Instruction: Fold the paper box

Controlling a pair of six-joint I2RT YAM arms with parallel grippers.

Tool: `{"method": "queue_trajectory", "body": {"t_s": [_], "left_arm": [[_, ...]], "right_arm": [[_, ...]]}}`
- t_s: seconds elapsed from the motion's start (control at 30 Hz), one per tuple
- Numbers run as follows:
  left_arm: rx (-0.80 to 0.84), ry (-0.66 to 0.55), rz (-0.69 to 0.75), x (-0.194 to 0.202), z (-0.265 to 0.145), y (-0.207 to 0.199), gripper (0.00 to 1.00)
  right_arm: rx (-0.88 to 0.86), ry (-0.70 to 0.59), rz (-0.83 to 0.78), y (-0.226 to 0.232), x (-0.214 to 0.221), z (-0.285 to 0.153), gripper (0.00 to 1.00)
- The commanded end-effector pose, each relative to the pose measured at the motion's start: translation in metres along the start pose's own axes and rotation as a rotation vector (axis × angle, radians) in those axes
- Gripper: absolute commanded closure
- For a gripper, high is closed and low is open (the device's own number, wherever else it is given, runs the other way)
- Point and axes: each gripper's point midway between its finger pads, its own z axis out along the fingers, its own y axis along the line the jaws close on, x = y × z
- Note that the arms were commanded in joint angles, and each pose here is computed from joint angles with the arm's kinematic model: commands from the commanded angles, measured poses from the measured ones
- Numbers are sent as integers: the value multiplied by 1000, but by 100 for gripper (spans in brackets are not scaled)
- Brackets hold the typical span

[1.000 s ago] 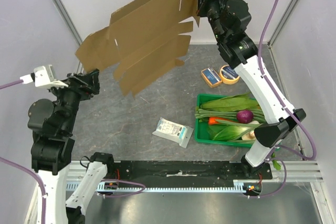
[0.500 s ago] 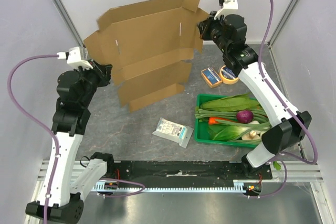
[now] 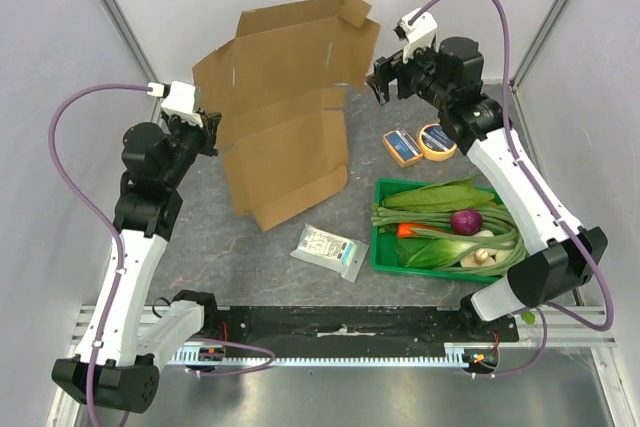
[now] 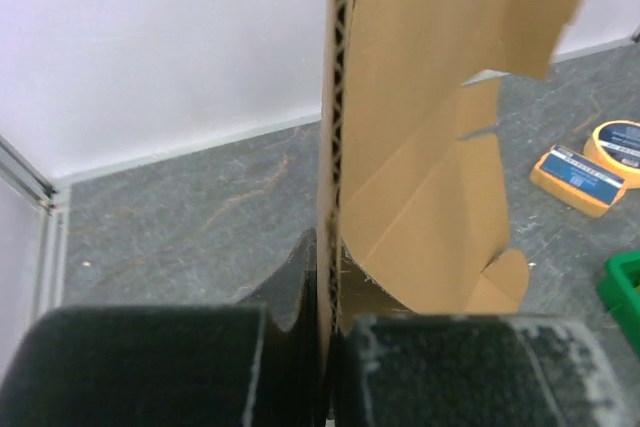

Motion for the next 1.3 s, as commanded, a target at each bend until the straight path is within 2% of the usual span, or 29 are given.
{"method": "queue_trajectory", "body": {"t_s": [0.0,0.03,0.1,0.13,0.17,0.2,0.27,0.4,0.57,0.83,0.97,1.1,1.27], "left_arm": [[8,-170,188,-57,-25,0,98],[13,-170,192,-57,-31,-2,98],[56,-173,209,-53,-35,-10,98],[70,-182,218,-54,-38,-13,98],[95,-180,229,-52,-39,-17,98],[121,-175,249,-51,-42,-22,98],[128,-172,264,-50,-43,-23,98],[141,-180,281,-52,-46,-25,98],[185,-161,286,-47,-46,-32,98],[234,-130,348,-38,-49,-38,98],[233,-126,367,-35,-51,-37,98],[249,-132,367,-36,-51,-40,98],[242,-142,366,-40,-53,-40,98]], "right_arm": [[-1,-111,-332,-7,-71,-37,5],[7,-152,-370,-8,-94,-45,4],[-69,-165,-480,2,-104,-43,3],[-100,-225,-537,12,-129,-52,3],[-153,-247,-578,21,-134,-52,3],[-249,-336,-667,45,-152,-51,2],[-320,-419,-721,72,-172,-48,2],[-452,-522,-839,122,-179,-38,4],[-509,-544,-884,153,-175,-22,6],[-494,-519,-911,156,-166,-10,11],[-498,-494,-911,156,-158,-11,20],[-556,-471,-888,163,-147,-17,37],[-618,-450,-835,173,-133,-23,53]]}}
